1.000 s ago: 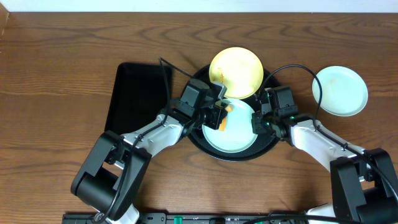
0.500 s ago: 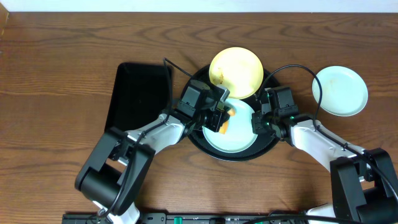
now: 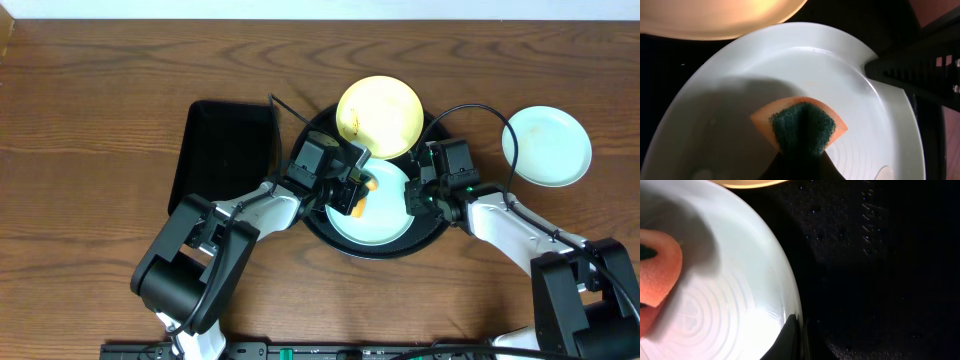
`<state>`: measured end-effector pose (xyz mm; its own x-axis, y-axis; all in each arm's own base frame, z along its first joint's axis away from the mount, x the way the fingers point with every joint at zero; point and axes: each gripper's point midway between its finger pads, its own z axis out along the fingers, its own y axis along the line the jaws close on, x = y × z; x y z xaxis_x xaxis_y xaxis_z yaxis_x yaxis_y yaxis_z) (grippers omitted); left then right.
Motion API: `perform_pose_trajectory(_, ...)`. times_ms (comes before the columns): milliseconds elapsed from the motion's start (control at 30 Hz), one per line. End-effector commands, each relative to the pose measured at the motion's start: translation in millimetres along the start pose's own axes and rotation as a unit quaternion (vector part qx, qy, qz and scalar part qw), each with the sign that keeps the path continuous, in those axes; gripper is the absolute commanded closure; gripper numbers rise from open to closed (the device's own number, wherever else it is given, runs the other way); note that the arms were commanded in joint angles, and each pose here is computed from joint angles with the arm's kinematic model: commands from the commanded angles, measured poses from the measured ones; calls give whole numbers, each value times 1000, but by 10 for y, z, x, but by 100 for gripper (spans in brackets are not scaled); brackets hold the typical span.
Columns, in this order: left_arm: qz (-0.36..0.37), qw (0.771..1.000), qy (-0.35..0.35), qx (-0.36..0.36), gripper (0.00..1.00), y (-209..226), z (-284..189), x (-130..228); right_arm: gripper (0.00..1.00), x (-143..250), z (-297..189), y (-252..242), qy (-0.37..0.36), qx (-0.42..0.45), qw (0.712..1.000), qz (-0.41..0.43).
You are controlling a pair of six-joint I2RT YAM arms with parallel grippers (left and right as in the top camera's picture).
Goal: Clean dirty plates on tray and stack at the side
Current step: 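Scrub the pale green plate again with the sponge in the left gripper, then return the sponge to the black tray with the left gripper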
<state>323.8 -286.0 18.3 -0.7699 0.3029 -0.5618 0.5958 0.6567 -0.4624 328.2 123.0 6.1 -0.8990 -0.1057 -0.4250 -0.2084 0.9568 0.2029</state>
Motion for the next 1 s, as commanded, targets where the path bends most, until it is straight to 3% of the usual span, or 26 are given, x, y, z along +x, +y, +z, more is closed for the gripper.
perform_pose_trajectory(0,-8,1000,6,-12,93,166,-22,45,99,73,33,-105,10,26,1000,0)
perform_pose_trajectory(367,-2,999,-7,-35,93,363,-98,-17,99,74,33,-105,11,26,1000,0)
perform_pose_trajectory(533,30,997,-61,-33,93,295,-185,-326,99,75,33,-105,11,26,1000,0)
perform_pose_trajectory(667,49,980,-115,-157,93,516,-577,-667,99,82,33,-106,12,26,1000,1)
perform_pose_trajectory(800,46,941,-170,-288,93,672,-1224,-948,99,76,33,-105,11,26,1000,0)
perform_pose_trajectory(900,16,900,-225,-374,93,721,-1804,-1104,99,75,33,-105,11,26,1000,0)
perform_pose_trajectory(967,9,889,-231,-394,93,735,-2002,-1089,98,75,33,-105,11,26,1000,0)
